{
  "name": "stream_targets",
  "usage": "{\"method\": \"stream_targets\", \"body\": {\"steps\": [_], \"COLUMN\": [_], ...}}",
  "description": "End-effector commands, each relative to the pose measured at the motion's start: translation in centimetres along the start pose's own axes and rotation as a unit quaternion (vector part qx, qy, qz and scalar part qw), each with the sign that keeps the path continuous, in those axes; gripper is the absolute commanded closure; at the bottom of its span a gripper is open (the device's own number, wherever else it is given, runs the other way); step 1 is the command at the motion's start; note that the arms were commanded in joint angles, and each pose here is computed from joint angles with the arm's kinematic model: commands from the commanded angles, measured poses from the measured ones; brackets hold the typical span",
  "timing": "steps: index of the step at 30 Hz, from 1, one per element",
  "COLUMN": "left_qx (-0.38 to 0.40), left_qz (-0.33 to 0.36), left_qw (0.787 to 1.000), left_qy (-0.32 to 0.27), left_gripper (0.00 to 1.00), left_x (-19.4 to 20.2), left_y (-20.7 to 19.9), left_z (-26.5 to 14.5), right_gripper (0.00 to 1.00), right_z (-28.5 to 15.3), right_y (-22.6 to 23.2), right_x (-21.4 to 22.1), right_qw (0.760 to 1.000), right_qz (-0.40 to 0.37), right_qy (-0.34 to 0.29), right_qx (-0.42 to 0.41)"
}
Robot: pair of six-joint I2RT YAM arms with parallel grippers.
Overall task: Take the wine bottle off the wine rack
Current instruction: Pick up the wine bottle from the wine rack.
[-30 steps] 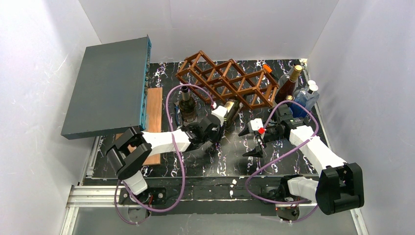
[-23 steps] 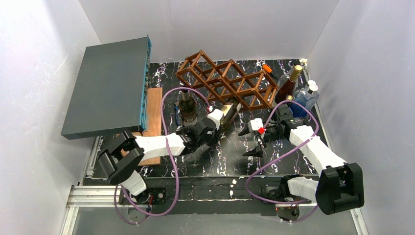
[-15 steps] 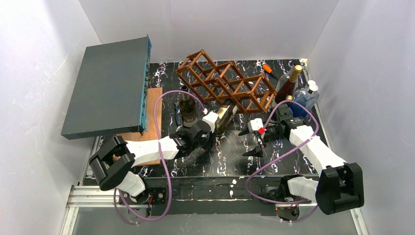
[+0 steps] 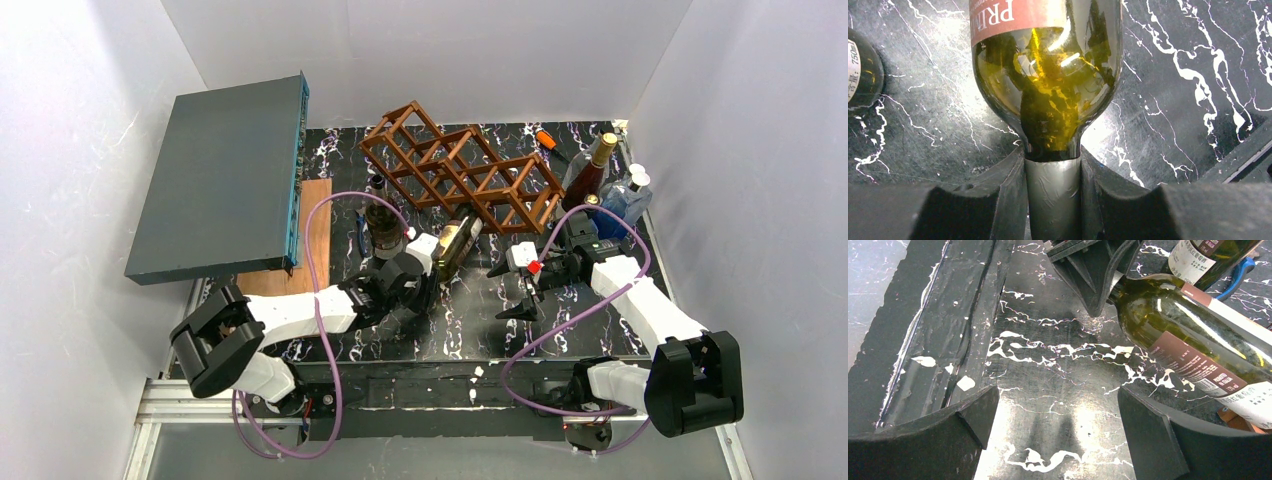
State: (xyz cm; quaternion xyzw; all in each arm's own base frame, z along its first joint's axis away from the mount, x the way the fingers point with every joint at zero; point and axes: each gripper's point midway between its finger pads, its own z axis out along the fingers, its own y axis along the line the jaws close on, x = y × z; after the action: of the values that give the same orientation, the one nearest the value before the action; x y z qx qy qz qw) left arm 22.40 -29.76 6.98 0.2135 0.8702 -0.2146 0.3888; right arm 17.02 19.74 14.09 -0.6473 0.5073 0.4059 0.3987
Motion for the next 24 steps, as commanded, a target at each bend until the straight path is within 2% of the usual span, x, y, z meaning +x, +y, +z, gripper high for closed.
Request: {"method": "stream_targets", "body": {"steps": [1,24], "left_qx": [0.034,0.051], "left_qz": [-0.028,-0.027], "left_qw": [0.994,0.997], "left_qy": [-0.101,-0.058], "left_gripper": [1.00,1.00], "left_x": [-5.6,-3.2], "left_y": [-2.0,-1.9], "left_z": [-1.5,-3.3], "right_gripper": [0.02,0.02], "right_z": [-0.3,-0.3], "right_y": [-0.5,-0.5], "right_x": [-1.1,-1.1], "right_qw": [1.000,1.000], "right_qz": [-0.012,-0.013], "right_qy": [-0.008,-0.008], "right_qx": [0.002,0.001]}}
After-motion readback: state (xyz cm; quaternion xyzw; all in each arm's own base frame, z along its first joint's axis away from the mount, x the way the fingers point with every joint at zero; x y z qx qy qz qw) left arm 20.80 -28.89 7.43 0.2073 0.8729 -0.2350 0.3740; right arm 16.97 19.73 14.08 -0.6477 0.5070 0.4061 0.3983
